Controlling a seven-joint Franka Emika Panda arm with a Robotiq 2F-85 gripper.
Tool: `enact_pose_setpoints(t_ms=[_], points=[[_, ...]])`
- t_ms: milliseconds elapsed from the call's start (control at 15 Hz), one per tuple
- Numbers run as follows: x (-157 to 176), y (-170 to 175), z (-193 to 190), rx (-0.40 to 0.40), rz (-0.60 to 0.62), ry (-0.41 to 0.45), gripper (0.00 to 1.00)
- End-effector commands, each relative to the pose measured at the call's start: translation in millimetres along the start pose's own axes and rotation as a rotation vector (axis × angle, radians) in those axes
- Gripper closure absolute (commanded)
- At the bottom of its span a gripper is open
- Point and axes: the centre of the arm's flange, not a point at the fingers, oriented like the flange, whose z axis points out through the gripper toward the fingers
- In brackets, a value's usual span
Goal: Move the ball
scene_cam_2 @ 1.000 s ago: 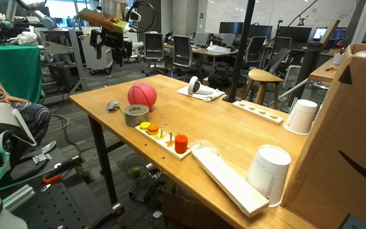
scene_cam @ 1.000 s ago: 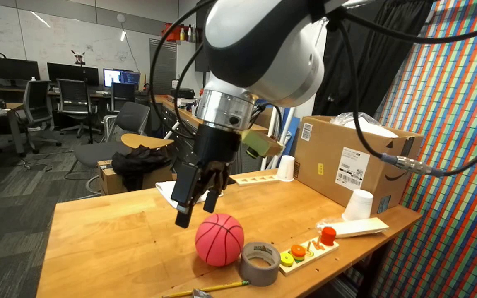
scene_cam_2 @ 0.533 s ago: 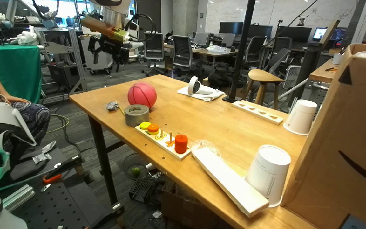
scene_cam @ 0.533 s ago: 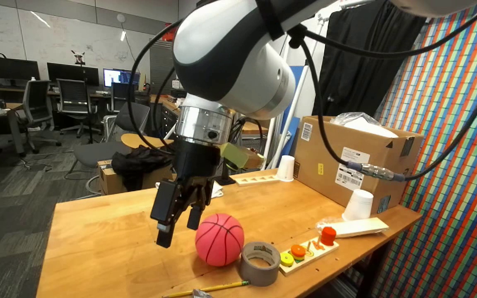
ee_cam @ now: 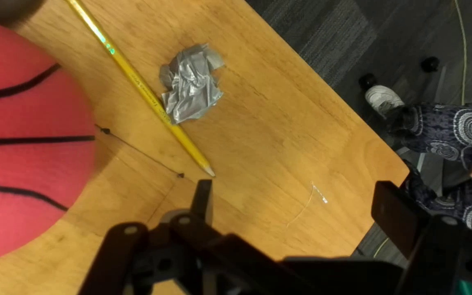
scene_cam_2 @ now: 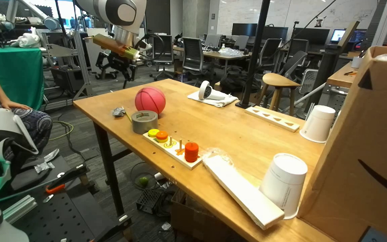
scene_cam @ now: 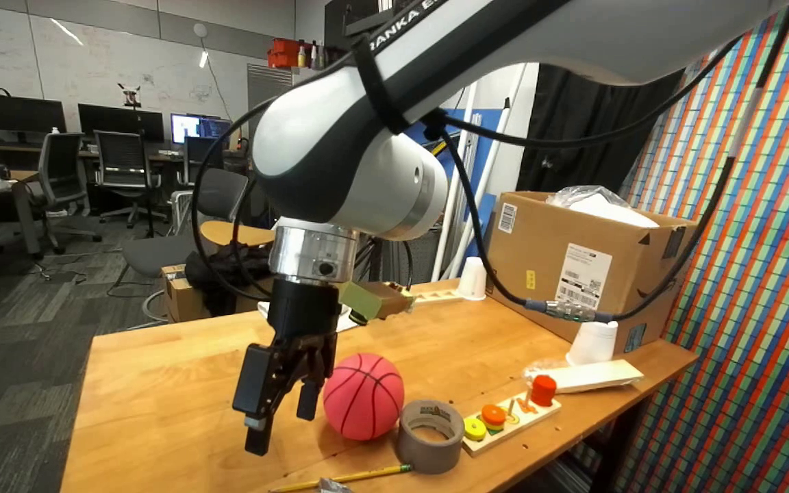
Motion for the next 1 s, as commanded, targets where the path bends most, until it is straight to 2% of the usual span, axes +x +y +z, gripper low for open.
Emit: enact_pose_setpoints(t_ms=[0,133,200,267,533,800,933], points=[[21,17,5,0.021,0.003,-0.028,0.0],[19,47,-2,0.037,0.059,-0.016,0.0],[9,83,-19,0.019,0.12,0.015,0.0],[0,104,-32,0.004,0.166,0.043,0.0],[-65,154,-114,-0.203,0.245,0.163,0.0],[-129,164,-199,-0.421,0.225,0.204,0.0],[-159,150,-227,-0.531,0.204,0.218,0.0]])
